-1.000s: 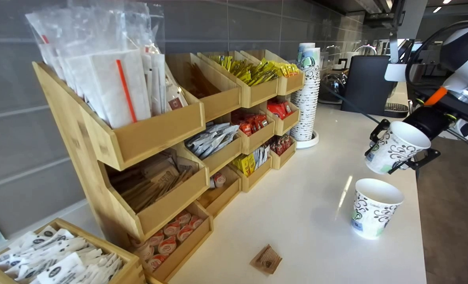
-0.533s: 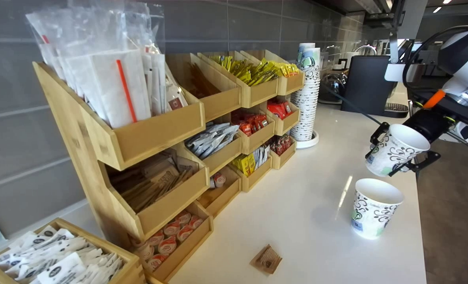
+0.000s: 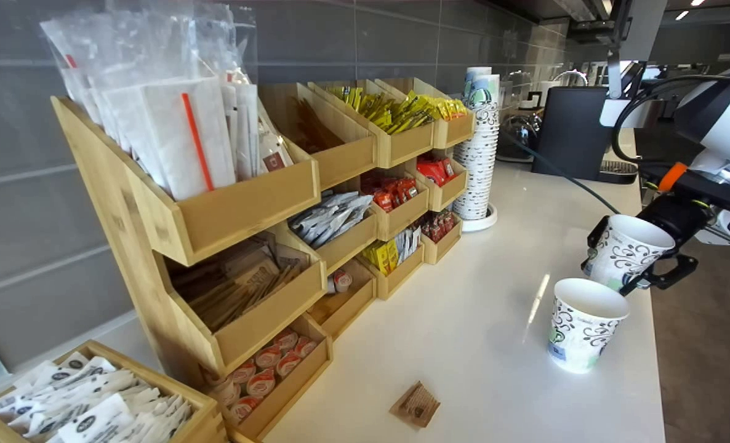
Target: Pick up the paper cup on the right and pour its contents into the paper cup on the left
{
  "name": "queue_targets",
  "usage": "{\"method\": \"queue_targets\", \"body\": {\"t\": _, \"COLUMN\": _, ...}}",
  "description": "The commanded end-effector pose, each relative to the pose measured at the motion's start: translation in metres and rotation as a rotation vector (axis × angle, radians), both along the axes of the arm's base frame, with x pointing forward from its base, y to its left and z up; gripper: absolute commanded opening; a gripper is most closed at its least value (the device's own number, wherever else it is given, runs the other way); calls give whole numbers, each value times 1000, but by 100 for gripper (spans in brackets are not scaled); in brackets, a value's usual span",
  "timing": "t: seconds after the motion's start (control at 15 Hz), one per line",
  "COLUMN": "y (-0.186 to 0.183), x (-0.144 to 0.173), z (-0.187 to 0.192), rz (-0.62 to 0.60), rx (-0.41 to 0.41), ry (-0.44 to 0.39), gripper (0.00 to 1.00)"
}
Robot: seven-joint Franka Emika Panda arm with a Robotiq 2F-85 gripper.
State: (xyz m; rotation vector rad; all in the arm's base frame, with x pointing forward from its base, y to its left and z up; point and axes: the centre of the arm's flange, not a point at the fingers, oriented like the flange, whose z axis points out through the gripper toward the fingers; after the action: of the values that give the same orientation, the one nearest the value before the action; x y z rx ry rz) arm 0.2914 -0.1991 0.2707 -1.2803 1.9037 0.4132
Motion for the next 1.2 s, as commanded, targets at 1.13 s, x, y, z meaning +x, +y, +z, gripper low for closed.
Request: {"method": "queue_targets", "body": {"t": 1.13, "y": -9, "x": -2, "z": -54, "rz": -48, "rx": 47, "ry": 128, "gripper": 42}}
